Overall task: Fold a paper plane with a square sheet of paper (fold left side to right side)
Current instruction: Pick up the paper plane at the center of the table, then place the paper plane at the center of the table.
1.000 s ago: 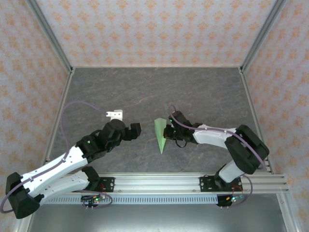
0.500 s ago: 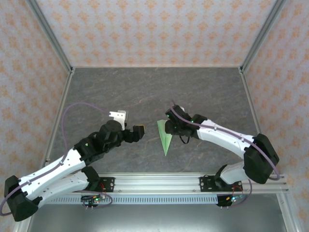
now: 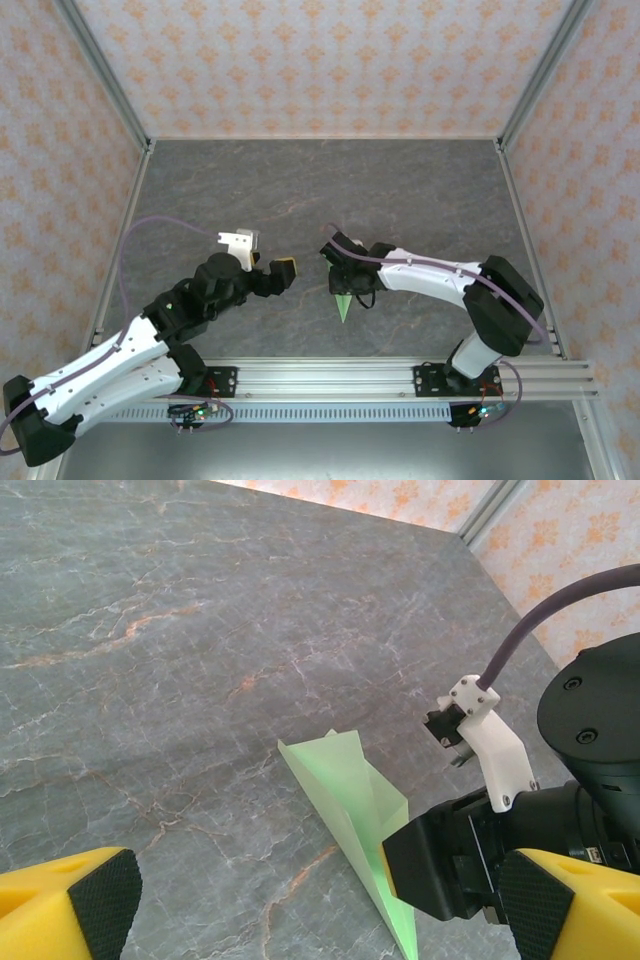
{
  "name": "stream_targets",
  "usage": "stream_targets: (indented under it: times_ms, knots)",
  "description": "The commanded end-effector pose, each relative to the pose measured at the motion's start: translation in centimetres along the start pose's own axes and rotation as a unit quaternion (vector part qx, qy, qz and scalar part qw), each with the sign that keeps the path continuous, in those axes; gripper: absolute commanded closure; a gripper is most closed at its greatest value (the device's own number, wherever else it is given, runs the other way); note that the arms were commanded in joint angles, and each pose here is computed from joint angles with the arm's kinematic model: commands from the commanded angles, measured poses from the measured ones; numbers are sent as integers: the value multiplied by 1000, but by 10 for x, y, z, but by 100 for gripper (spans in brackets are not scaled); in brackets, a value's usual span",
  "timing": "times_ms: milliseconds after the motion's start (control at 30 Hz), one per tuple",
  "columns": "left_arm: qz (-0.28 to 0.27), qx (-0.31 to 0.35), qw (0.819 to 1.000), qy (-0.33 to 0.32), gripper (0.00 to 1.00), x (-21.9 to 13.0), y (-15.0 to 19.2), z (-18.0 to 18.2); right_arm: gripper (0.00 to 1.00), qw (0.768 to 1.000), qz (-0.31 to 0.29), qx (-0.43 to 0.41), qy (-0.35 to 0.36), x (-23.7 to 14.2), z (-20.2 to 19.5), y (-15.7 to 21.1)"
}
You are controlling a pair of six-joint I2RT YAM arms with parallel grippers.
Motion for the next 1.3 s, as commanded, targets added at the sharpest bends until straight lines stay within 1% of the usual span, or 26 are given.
stream_targets:
  times_ms: [0, 267, 333, 400, 533, 600, 733, 833, 1133, 1267]
  knots:
    - [3, 9, 1000, -22, 5, 0, 6, 7, 60, 1000, 6, 5, -3, -2, 6, 1]
    - [5, 8, 1000, -24, 5, -1, 7, 8, 66, 1000, 19, 3, 5, 13, 7, 5]
    - [6, 8, 1000, -25, 5, -1, 7, 8, 69, 1000, 20, 0, 9, 17, 7, 5]
    - [6, 8, 1000, -25, 4, -1, 8, 8, 75, 1000, 18, -2, 14, 20, 7, 5]
    - [7, 8, 1000, -22, 4, -1, 7, 7, 92, 1000, 5, -15, 20, 17, 11, -4]
    - [9, 7, 1000, -20, 4, -2, 7, 7, 96, 1000, 0, -16, 26, 10, 13, -18]
    - [11, 4, 1000, -16, 4, -3, 8, 6, 96, 999, -2, 1, 36, -1, 19, -53]
    - [11, 1, 1000, -15, 4, -5, 8, 7, 95, 998, 5, 2, 56, 1, 27, -68]
    - [7, -5, 1000, -16, 4, -12, 11, 9, 95, 995, 23, 6, 97, 36, 41, -104]
    - [3, -8, 1000, -17, 4, -15, 11, 11, 94, 993, 34, 0, 111, 50, 41, -106]
Point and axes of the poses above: each hand's point on the last joint's axis, 136 mm out from that joint toward the fingers, its own x axis out along the fingers, its own z axis along the line the jaws close on, y = z × x, the point moved 5 cm from there along -x, back along the fingers, and after that the axes turned 15 degrees about x, right-handed, at the moved point
